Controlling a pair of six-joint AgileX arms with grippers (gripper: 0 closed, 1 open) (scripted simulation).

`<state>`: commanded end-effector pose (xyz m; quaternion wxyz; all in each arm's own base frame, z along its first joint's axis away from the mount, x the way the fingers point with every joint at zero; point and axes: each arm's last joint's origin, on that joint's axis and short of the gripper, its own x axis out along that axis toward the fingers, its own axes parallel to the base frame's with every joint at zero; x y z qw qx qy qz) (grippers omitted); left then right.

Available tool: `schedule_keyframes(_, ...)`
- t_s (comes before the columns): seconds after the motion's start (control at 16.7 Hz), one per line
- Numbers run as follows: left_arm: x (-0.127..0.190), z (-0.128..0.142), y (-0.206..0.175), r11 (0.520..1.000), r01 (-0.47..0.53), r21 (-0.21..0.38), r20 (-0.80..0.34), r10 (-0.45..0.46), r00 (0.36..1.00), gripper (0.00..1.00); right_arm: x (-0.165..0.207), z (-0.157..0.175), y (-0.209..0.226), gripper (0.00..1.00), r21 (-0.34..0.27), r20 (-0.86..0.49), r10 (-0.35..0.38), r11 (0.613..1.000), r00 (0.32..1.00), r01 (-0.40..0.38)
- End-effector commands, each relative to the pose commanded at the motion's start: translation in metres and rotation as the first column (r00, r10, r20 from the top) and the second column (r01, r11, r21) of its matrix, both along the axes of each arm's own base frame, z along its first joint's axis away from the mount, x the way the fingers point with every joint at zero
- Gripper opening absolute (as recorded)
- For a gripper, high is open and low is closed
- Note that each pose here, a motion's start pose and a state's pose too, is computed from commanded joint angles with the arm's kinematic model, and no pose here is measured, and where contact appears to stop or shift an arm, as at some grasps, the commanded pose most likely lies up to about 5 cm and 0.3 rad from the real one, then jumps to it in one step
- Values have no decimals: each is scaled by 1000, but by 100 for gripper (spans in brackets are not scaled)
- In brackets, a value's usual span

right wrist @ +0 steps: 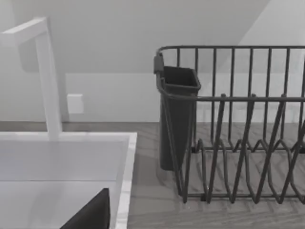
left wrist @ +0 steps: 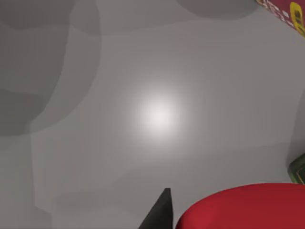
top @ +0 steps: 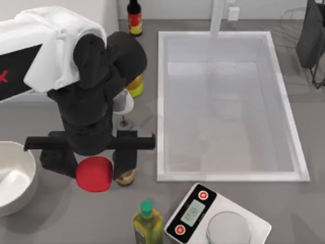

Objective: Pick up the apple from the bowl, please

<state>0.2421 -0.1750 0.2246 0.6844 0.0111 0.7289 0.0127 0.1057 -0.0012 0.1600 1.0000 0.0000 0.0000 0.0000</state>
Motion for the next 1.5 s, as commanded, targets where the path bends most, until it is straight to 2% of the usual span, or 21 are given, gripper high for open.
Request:
schedule_keyframes(0.24, -4, -40, 1, 1000, 5, 15, -27, -4, 1000, 0, 0, 0, 0, 100, 0, 0, 0, 1000, 1000, 0)
schedule_keyframes(0.42, -4, -59, -3, 1000, 18, -1, -2, -18, 1000, 0, 0, 0, 0, 100, 0, 0, 0, 1000, 1000, 0)
schedule_keyframes(0.66, 2, -66, -9, 999, 24, -32, 60, -22, 998, 0, 0, 0, 0, 100, 0, 0, 0, 1000, 1000, 0)
schedule_keyframes(0.9, 2, -66, -9, 999, 23, -34, 63, -21, 998, 0, 0, 0, 0, 100, 0, 0, 0, 1000, 1000, 0)
schedule_keyframes(1.5, 2, -66, -9, 999, 23, -34, 63, -21, 998, 75, 0, 0, 0, 100, 0, 0, 0, 1000, 1000, 0)
